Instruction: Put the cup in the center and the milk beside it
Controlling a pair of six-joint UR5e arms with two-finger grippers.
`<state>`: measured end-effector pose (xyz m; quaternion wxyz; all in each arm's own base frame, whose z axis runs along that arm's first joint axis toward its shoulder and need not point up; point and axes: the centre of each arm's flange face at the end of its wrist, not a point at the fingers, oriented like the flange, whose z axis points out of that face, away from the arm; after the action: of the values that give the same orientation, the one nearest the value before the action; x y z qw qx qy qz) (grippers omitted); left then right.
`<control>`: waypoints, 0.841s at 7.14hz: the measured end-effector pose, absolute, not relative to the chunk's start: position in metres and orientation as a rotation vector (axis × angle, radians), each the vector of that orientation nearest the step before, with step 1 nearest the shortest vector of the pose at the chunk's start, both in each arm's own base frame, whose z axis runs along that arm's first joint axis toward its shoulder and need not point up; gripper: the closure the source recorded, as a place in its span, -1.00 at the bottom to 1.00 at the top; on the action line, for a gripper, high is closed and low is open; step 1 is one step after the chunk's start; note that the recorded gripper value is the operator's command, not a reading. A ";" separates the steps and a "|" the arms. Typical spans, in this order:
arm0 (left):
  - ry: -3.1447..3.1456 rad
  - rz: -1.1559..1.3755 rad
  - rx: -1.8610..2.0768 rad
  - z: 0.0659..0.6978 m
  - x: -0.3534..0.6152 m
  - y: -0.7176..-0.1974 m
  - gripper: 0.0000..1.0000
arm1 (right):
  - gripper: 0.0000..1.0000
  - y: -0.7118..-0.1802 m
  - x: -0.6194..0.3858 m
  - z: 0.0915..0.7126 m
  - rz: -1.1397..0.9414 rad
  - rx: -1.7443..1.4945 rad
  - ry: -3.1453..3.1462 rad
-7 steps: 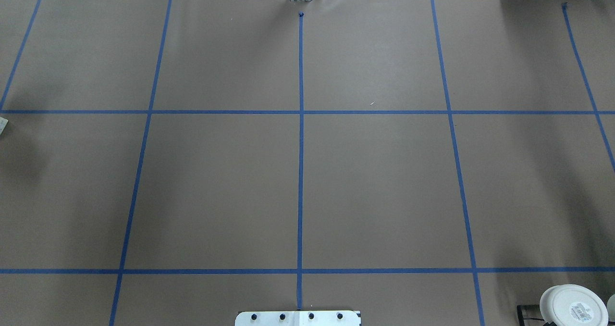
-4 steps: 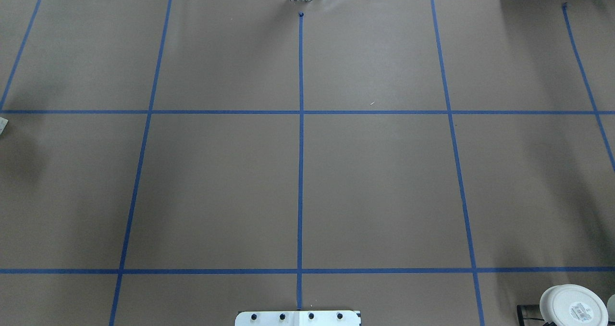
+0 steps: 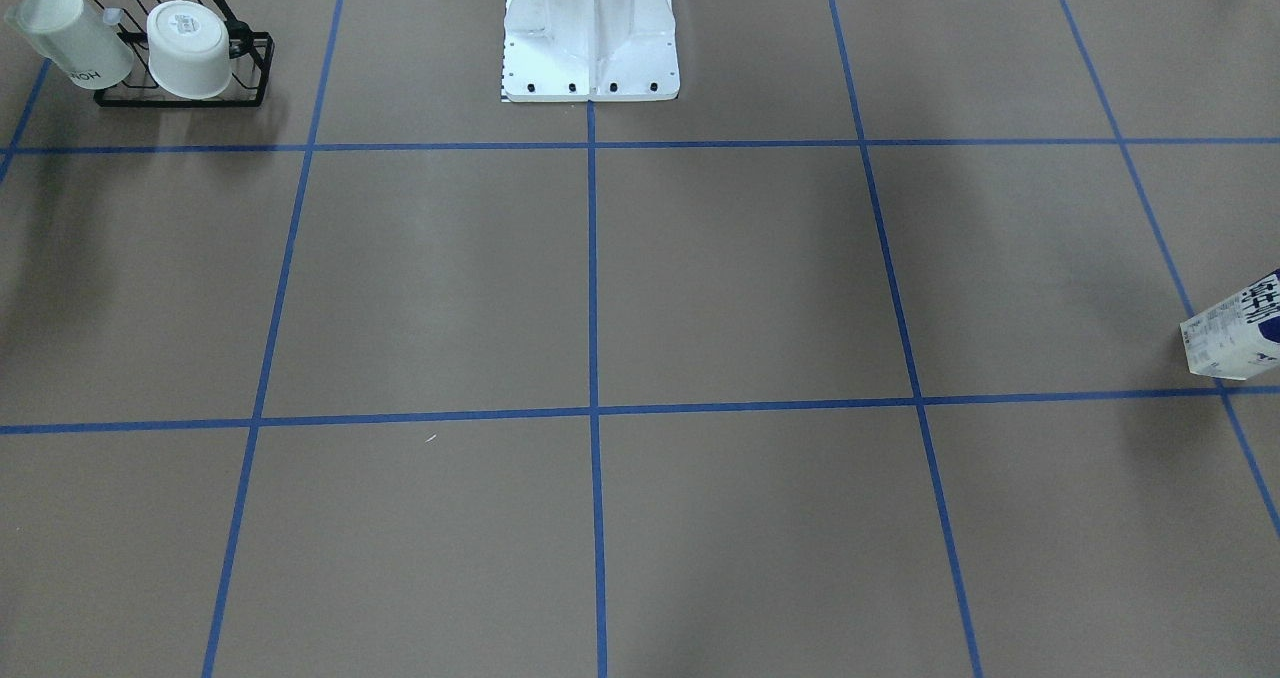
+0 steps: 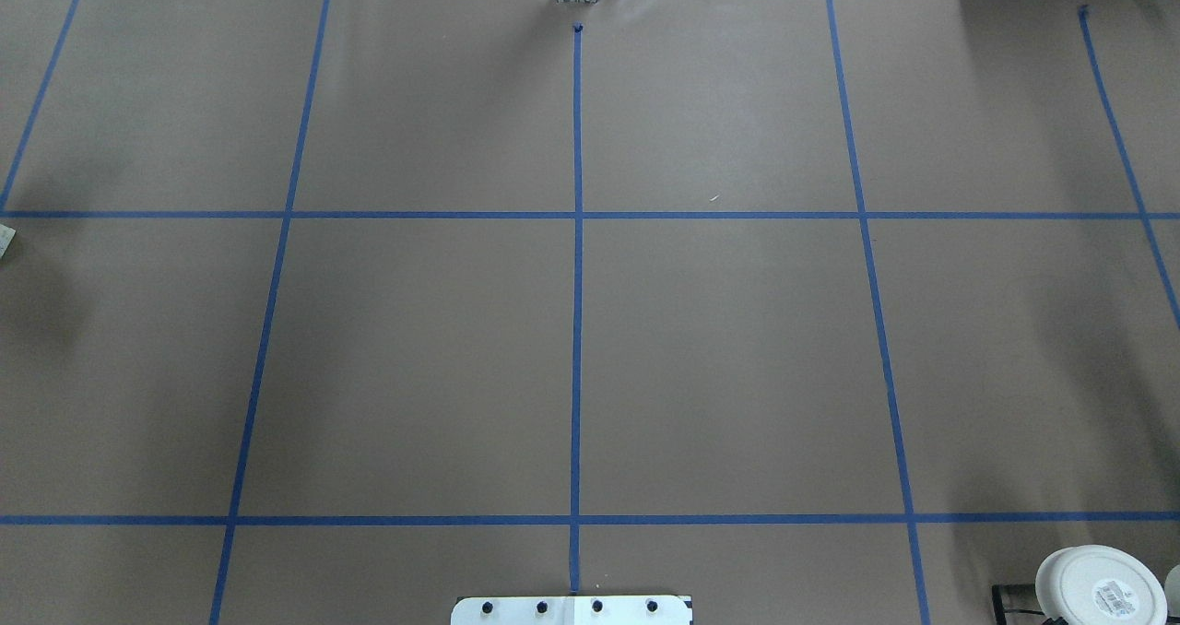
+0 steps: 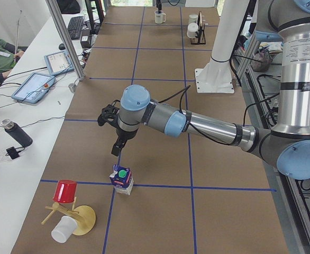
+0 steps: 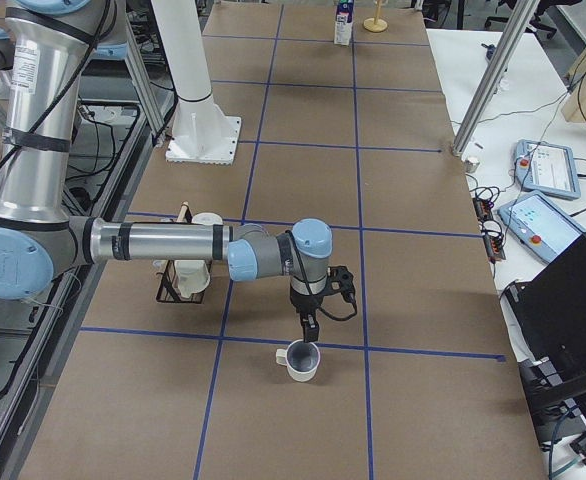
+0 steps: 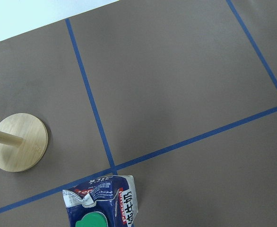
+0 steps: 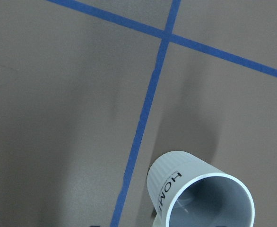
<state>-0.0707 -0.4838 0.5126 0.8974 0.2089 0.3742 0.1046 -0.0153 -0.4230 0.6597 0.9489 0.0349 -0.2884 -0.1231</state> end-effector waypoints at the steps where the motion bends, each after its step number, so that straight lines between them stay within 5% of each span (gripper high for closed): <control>1: 0.775 0.219 0.438 0.512 -0.071 -0.484 -0.98 | -0.57 -0.420 -0.016 0.671 -0.255 0.076 -0.589; 6: 0.774 0.220 0.438 0.513 -0.071 -0.484 -0.98 | 1.00 -0.409 -0.032 0.721 -0.307 0.083 -0.590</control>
<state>-0.0707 -0.4836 0.5132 0.8968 0.2116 0.3738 0.1061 -0.0321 -0.4087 0.7211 0.9444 0.0405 -0.2895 -0.1505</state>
